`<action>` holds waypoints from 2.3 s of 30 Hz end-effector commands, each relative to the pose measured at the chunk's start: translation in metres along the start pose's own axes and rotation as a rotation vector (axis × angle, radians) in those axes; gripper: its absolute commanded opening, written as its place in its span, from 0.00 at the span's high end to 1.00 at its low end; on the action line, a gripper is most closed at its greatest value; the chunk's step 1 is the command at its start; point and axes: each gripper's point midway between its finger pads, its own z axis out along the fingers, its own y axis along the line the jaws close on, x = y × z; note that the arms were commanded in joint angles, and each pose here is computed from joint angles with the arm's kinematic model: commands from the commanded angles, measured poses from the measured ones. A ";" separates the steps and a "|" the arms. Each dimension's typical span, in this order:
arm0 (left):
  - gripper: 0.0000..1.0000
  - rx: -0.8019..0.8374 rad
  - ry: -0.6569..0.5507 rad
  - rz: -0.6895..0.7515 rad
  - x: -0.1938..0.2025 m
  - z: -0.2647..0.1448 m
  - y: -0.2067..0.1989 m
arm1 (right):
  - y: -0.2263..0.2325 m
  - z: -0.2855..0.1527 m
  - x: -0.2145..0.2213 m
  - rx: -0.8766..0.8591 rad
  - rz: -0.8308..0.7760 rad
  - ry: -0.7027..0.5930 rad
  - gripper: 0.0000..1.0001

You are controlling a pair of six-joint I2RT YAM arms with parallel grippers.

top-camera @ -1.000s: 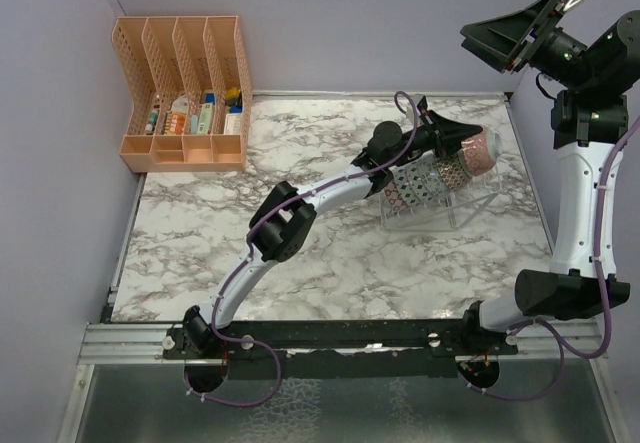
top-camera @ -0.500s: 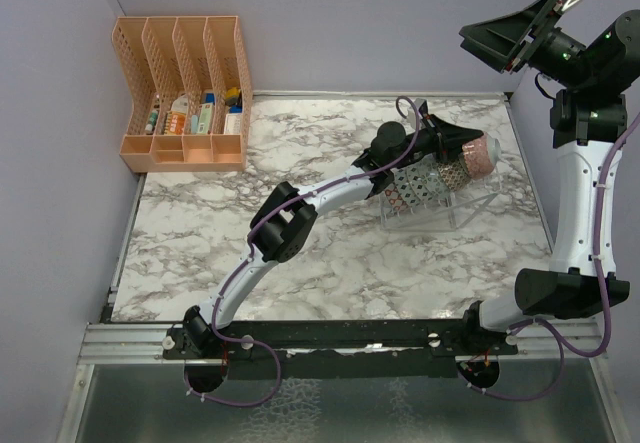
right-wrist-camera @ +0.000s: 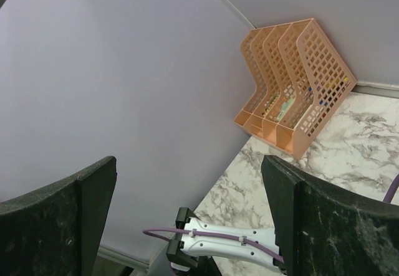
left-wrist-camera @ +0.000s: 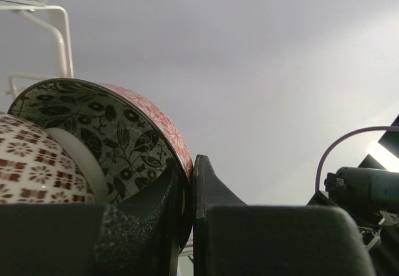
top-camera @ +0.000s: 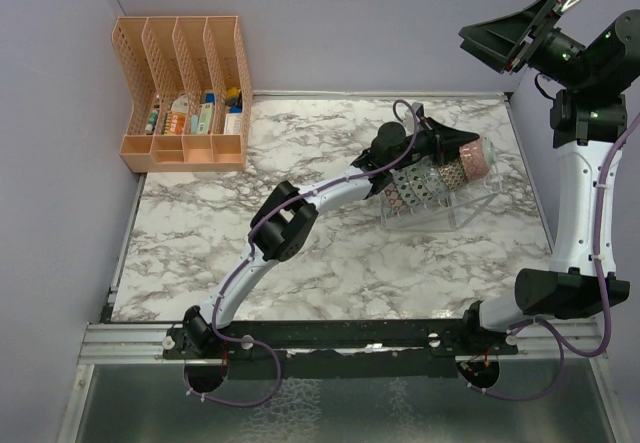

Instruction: Load the bowls into the dish rack

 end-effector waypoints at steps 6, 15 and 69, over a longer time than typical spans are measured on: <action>0.80 0.001 0.041 0.008 0.016 -0.003 -0.011 | 0.004 -0.006 0.007 -0.002 -0.010 0.020 0.00; 0.73 -0.058 0.026 0.053 0.014 -0.010 -0.012 | 0.004 -0.006 0.008 -0.001 -0.008 0.023 0.00; 0.22 -0.561 -0.085 0.723 0.021 -0.158 -0.084 | 0.005 -0.013 0.019 0.015 0.014 0.020 0.01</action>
